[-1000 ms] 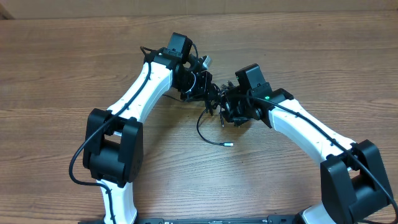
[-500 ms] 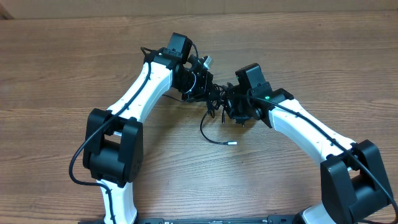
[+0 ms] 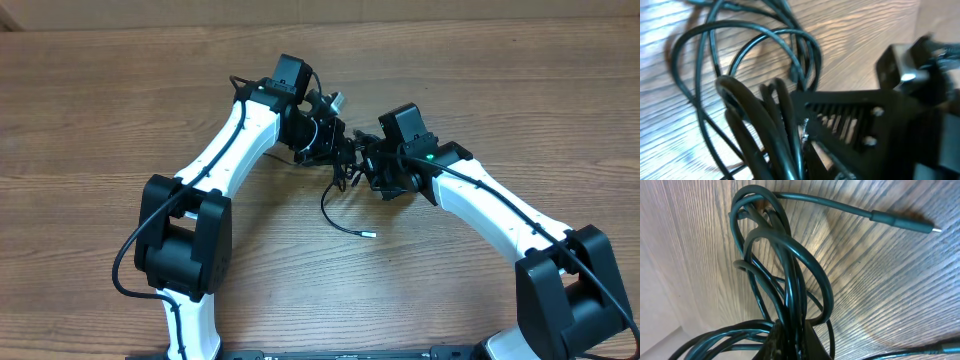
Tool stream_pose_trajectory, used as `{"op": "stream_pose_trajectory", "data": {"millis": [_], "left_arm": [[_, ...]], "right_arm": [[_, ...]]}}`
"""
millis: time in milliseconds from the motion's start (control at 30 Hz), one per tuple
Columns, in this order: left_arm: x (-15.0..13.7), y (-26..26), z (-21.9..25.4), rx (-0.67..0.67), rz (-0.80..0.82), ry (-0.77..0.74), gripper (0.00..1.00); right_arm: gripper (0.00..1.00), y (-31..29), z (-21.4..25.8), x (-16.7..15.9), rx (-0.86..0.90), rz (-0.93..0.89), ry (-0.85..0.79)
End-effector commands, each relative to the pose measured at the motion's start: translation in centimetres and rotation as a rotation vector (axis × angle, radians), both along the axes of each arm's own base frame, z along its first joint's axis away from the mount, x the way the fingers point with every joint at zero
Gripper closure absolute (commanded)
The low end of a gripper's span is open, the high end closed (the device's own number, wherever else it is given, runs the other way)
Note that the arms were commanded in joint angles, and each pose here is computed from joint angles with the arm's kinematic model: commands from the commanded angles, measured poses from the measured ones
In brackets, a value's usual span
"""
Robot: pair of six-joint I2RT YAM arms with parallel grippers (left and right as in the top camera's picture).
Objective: Untangle cables
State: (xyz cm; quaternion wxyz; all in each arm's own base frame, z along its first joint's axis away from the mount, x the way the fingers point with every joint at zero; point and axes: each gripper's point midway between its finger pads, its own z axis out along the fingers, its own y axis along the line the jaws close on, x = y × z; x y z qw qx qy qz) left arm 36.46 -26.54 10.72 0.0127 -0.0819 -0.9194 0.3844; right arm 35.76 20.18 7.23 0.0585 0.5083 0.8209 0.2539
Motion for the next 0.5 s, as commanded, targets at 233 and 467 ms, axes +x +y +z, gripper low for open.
{"op": "stream_pose_trajectory", "data": {"millis": [233,467], "left_arm": [[0.3,3.4,-1.6,0.242,-0.027,-0.091,0.96],[0.3,3.8,-1.9,0.264,-0.095,-0.144,0.96]], "right_arm": [[0.96,-0.1,0.3,0.5,0.021,0.085,-0.023],[0.96,-0.8,1.7,1.5,0.138,0.201,-0.071]]}}
